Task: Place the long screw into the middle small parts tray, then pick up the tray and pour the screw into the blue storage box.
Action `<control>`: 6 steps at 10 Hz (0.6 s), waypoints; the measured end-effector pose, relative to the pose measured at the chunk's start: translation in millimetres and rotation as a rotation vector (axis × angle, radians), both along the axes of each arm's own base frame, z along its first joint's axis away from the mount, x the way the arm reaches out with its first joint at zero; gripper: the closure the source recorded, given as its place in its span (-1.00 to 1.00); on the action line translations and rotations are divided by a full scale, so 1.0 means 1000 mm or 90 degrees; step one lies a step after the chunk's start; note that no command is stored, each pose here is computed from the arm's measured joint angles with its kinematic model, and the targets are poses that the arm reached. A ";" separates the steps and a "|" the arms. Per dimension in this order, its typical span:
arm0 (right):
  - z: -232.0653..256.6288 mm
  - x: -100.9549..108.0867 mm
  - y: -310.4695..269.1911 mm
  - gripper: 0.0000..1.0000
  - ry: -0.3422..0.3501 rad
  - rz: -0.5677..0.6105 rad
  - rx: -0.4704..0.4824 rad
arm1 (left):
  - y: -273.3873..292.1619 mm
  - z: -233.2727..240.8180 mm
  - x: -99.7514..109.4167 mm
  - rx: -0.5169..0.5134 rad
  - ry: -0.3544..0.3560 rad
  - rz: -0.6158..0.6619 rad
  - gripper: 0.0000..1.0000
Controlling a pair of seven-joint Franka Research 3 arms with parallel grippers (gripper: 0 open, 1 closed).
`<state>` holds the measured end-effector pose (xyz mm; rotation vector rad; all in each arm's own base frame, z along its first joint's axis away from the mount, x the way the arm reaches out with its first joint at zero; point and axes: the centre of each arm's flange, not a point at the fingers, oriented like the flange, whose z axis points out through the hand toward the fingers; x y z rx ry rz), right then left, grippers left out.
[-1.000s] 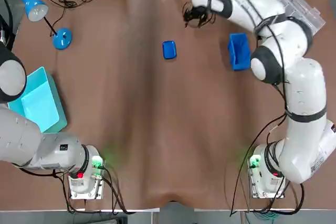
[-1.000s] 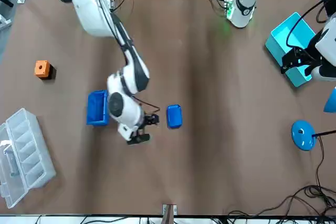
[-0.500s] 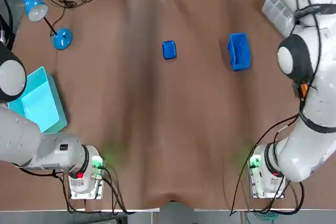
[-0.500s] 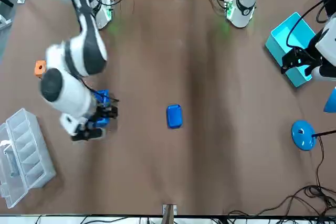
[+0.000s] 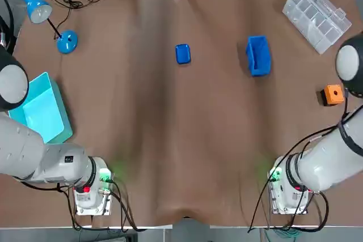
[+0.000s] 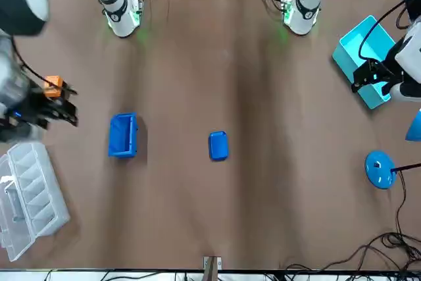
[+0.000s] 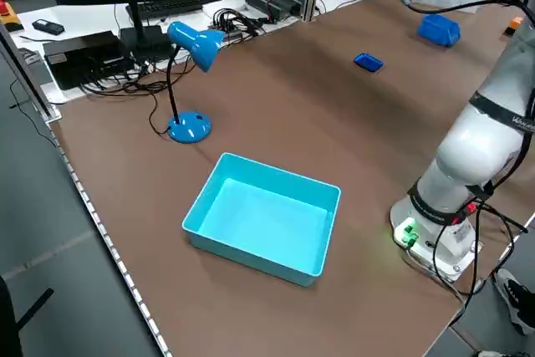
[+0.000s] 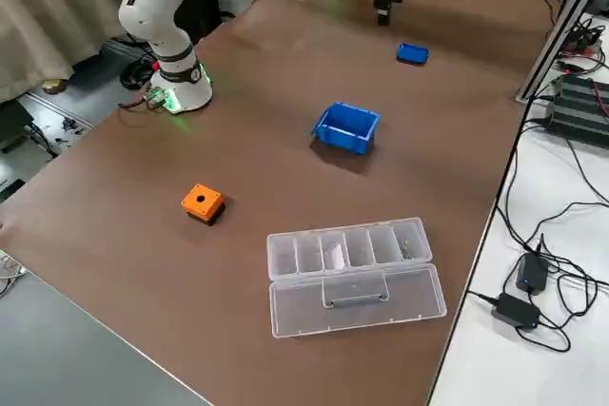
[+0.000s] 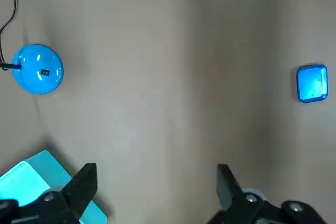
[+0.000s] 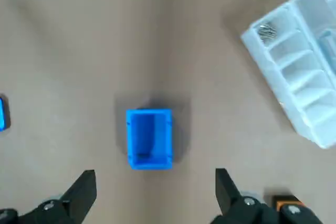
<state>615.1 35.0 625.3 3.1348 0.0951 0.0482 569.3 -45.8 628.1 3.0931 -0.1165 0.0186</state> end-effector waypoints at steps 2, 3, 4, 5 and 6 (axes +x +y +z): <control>0.021 -0.022 -0.039 -1.00 0.003 -0.013 0.012 | 0.000 0.000 0.000 0.000 0.000 0.000 -1.00; 0.026 -0.031 -0.056 -1.00 0.002 -0.021 0.020 | 0.001 0.000 0.000 0.000 0.000 0.001 -1.00; 0.030 -0.038 -0.068 -1.00 0.000 -0.030 0.025 | 0.001 0.000 0.000 0.000 0.000 0.001 -1.00; 0.034 -0.045 -0.078 -1.00 -0.001 -0.040 0.025 | 0.001 0.000 0.000 0.000 0.000 0.001 -1.00; 0.036 -0.049 -0.084 -1.00 0.009 -0.041 0.020 | 0.001 0.000 0.000 0.000 0.000 0.001 -1.00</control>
